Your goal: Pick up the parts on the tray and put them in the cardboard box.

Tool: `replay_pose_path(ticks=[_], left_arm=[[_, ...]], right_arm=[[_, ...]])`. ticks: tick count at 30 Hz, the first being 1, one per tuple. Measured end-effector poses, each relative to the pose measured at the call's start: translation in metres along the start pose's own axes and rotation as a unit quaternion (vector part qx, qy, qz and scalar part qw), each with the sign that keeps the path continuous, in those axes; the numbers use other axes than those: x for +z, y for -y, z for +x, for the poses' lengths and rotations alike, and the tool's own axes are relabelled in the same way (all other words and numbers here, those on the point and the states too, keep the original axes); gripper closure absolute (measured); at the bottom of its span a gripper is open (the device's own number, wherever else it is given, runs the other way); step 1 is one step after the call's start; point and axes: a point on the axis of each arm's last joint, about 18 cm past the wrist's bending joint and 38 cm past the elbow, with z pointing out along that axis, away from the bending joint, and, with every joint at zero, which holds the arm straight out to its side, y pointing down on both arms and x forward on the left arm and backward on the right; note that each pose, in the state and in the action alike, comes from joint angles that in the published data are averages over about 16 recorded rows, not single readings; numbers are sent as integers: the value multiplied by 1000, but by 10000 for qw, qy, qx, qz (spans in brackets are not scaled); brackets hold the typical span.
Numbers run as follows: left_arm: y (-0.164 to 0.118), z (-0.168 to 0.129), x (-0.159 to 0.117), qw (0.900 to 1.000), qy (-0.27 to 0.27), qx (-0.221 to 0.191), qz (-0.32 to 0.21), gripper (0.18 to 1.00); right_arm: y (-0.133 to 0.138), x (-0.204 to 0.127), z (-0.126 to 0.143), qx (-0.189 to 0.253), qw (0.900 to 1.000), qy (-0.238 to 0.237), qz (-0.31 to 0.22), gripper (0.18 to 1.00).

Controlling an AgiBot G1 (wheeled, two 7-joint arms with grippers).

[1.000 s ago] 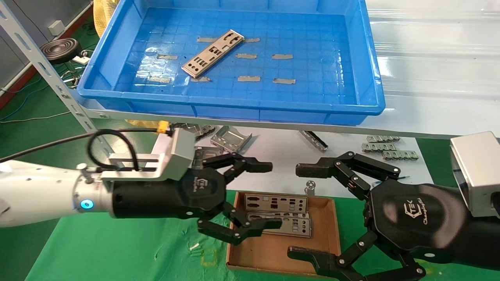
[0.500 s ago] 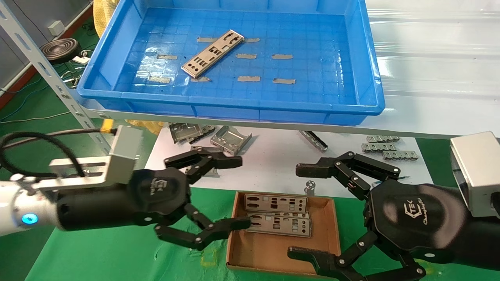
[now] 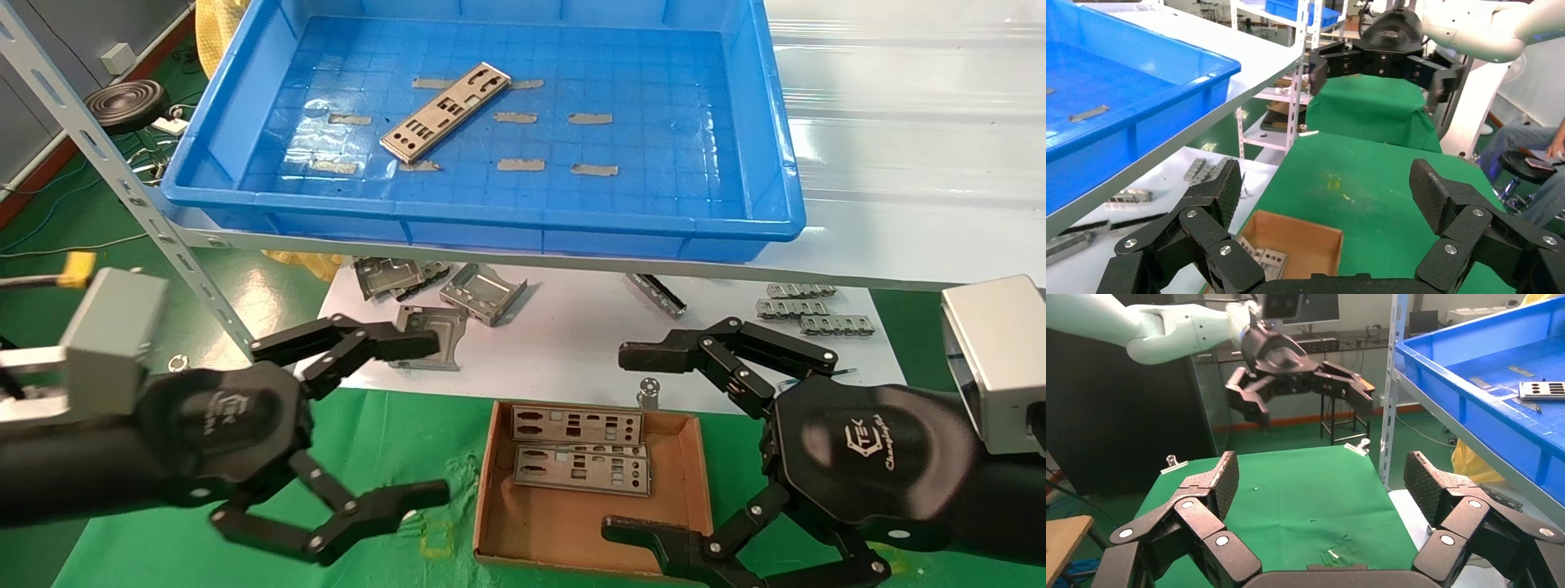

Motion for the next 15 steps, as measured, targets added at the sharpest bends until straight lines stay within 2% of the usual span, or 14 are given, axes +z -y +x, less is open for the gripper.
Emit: replay_pose_path(ticks=[15], left_arm=[[27, 32, -29, 9995, 63, 200, -252, 184]], right_arm=[[0, 0, 0, 1, 10000, -2, 1, 178]])
